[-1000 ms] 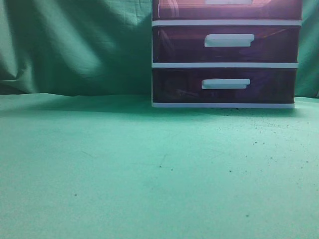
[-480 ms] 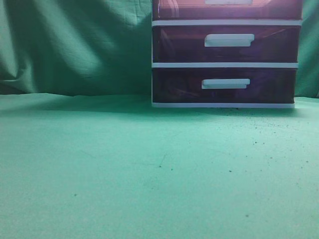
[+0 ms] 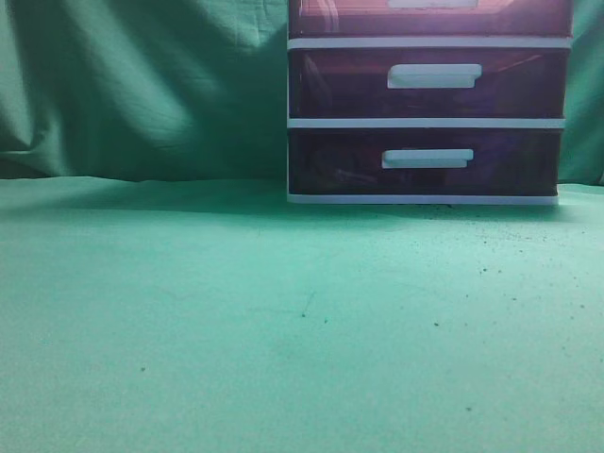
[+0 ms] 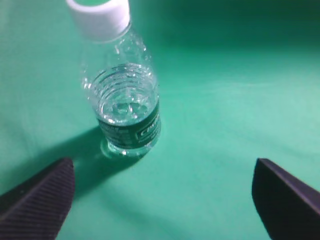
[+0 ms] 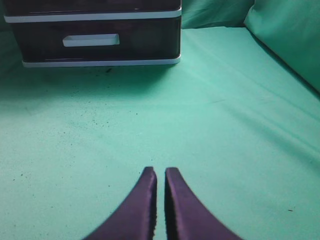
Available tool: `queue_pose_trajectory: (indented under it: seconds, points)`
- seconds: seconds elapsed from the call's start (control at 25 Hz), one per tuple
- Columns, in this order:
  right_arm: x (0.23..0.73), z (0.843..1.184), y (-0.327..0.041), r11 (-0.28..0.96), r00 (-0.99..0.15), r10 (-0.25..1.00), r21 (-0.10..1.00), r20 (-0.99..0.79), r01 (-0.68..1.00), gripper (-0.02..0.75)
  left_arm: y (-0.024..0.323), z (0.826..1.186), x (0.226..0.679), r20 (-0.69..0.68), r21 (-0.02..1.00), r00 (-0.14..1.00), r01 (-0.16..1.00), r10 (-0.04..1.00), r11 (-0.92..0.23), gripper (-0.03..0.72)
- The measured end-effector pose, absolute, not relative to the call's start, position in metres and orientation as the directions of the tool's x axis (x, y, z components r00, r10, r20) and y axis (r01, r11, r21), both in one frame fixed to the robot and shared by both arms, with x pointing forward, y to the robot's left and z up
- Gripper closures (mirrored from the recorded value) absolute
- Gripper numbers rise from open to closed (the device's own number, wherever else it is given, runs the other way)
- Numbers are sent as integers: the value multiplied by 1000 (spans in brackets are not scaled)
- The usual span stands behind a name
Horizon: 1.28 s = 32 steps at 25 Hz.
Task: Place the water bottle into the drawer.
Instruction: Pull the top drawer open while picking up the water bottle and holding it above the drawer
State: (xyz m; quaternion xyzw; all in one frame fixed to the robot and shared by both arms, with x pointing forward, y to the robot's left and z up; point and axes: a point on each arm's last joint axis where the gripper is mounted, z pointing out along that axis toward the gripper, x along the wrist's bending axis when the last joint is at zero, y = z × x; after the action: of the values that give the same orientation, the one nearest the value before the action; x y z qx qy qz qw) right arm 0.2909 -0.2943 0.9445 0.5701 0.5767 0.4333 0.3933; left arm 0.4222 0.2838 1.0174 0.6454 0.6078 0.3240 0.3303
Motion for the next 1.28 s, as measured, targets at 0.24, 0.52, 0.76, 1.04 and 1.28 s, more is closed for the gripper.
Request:
queue_pose_trajectory:
  seconds: [0.24, 0.52, 0.76, 1.04, 1.28]
  points:
    - [291, 945, -294, -26, -41, 998, 948, 41, 317, 688, 284, 1020, 460, 18, 800, 21, 599, 1000, -27, 49]
    - [291, 945, -294, -26, -41, 998, 948, 41, 317, 688, 308, 1010, 493, -48, 794, -105, 599, 993, 102, 49]
    - [291, 945, -294, -26, -41, 998, 948, 41, 317, 688, 301, 992, 515, -110, 821, -33, 560, 993, 109, 49]
    - [291, 945, -294, -26, -41, 998, 948, 41, 317, 688, 296, 969, 532, -157, 825, 20, 553, 987, 120, 167]
    - [291, 945, -294, -26, -41, 998, 948, 41, 317, 688, 294, 967, 534, -144, 827, 44, 554, 989, 95, 348]
